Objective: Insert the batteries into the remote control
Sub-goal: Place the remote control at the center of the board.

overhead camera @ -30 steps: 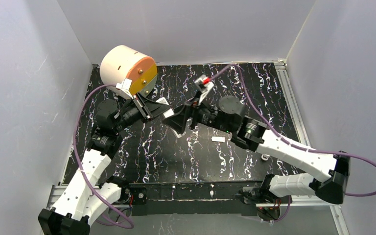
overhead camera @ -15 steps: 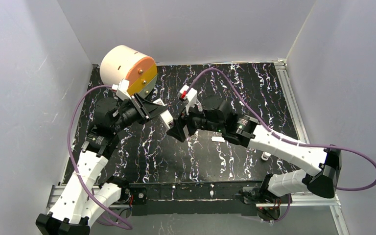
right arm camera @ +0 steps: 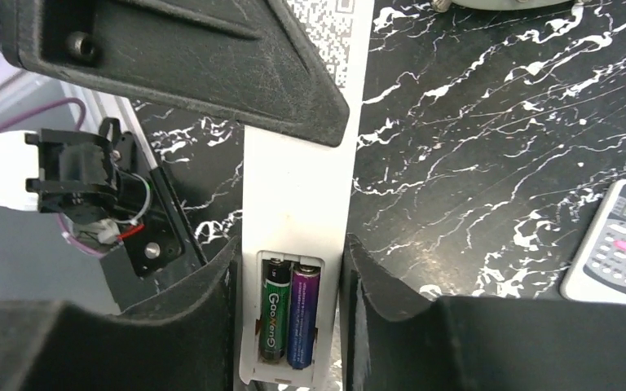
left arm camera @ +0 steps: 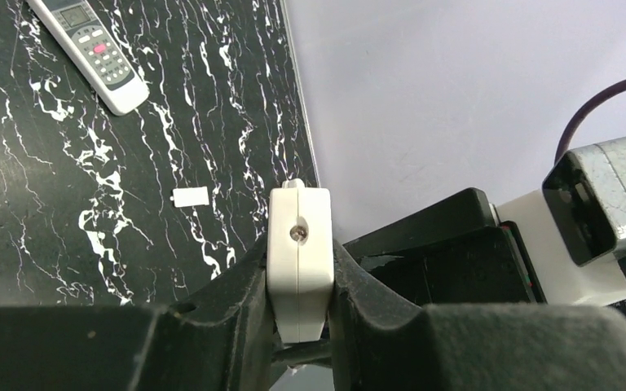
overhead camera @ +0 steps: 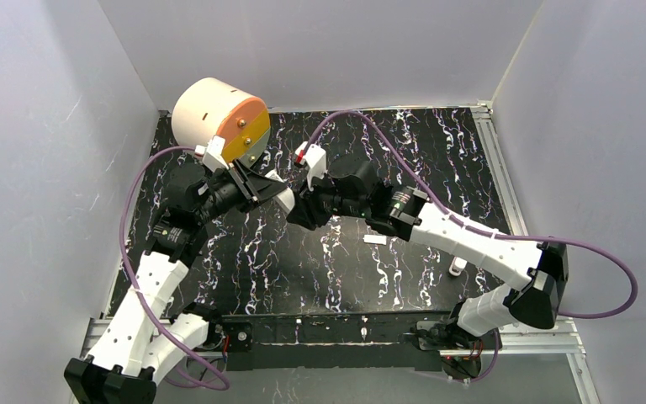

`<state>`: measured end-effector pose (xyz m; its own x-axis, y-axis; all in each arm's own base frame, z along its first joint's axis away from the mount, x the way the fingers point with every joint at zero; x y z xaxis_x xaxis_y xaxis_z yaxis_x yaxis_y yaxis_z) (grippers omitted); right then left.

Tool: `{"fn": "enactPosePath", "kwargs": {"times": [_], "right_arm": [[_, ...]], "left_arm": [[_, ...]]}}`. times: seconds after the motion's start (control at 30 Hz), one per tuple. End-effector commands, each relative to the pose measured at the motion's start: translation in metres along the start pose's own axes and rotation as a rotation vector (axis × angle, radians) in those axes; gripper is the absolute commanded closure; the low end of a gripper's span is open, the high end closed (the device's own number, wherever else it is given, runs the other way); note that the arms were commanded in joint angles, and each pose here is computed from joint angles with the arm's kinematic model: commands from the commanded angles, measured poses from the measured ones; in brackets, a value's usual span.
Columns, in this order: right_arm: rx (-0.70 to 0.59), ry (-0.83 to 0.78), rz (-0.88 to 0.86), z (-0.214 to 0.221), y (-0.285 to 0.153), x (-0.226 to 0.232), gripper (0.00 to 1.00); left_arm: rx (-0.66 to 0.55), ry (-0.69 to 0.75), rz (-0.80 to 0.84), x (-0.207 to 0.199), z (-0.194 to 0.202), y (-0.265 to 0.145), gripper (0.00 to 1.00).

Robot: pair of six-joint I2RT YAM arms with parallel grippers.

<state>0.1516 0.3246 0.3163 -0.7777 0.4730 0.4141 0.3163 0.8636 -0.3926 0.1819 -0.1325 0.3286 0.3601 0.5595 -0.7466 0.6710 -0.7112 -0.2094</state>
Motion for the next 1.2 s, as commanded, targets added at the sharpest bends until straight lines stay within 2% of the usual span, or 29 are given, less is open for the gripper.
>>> {"fn": "enactPosePath", "kwargs": {"times": [0.0, 0.17, 0.33, 0.4, 0.53, 0.67, 0.73, 0.8, 0.83, 0.93, 0.97, 1.03, 1.17], "right_arm": [[0.035, -0.088, -0.044, -0.011, -0.007, 0.006, 0.71], [0.139, -0.2, -0.092, -0.003, -0.015, 0.003, 0.78], [0.185, -0.272, -0.102, 0.001, -0.023, 0.0, 0.8], [0.194, -0.29, -0.12, 0.003, -0.025, 0.0, 0.8], [0.199, -0.309, -0.117, 0.005, -0.026, -0.002, 0.79], [0.203, -0.312, -0.128, 0.007, -0.022, -0.002, 0.79], [0.201, -0.31, -0.136, 0.007, -0.02, -0.002, 0.78], [0.201, -0.302, -0.135, 0.007, -0.018, -0.002, 0.72], [0.198, -0.298, -0.127, 0.007, -0.018, -0.002, 0.63], [0.16, -0.281, -0.097, 0.007, -0.022, -0.004, 0.23], [0.149, -0.273, -0.079, 0.011, -0.024, -0.007, 0.14], [0.111, -0.261, -0.057, 0.015, -0.03, -0.01, 0.05], [0.03, -0.174, -0.039, 0.018, -0.045, -0.02, 0.01]], "left_arm": [[0.058, 0.016, 0.147, -0.025, -0.007, -0.011, 0.72], [0.191, 0.035, 0.178, -0.023, 0.006, -0.018, 0.53], [0.29, 0.01, 0.23, -0.018, 0.019, -0.022, 0.51], [0.313, 0.001, 0.225, -0.016, 0.023, -0.023, 0.54], [0.359, -0.01, 0.243, -0.011, 0.029, -0.023, 0.67], [0.37, 0.056, 0.22, -0.007, 0.032, -0.026, 0.7], [0.358, 0.08, 0.221, -0.006, 0.032, -0.025, 0.77], [0.352, 0.089, 0.207, -0.003, 0.032, -0.023, 0.91], [0.353, 0.092, 0.212, -0.002, 0.033, -0.021, 0.98], [0.346, 0.096, 0.197, 0.005, 0.035, -0.017, 1.0], [0.338, 0.101, 0.191, 0.007, 0.036, -0.016, 1.0], [0.326, 0.096, 0.17, 0.014, 0.039, -0.013, 1.0], [0.294, 0.089, 0.082, 0.03, 0.044, -0.004, 1.0]]}}
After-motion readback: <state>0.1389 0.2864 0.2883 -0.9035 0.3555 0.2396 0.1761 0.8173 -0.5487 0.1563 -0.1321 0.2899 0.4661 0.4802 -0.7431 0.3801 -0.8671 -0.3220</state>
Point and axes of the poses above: each gripper's point midway between its finger pads, its own y axis out along the fingers, its own x axis along the line the jaws close on, z = x × y, the point moved 9 cm from there along -y, back along the fingers, and after that the axes turned 13 degrees about y, right-handed, at the moved point
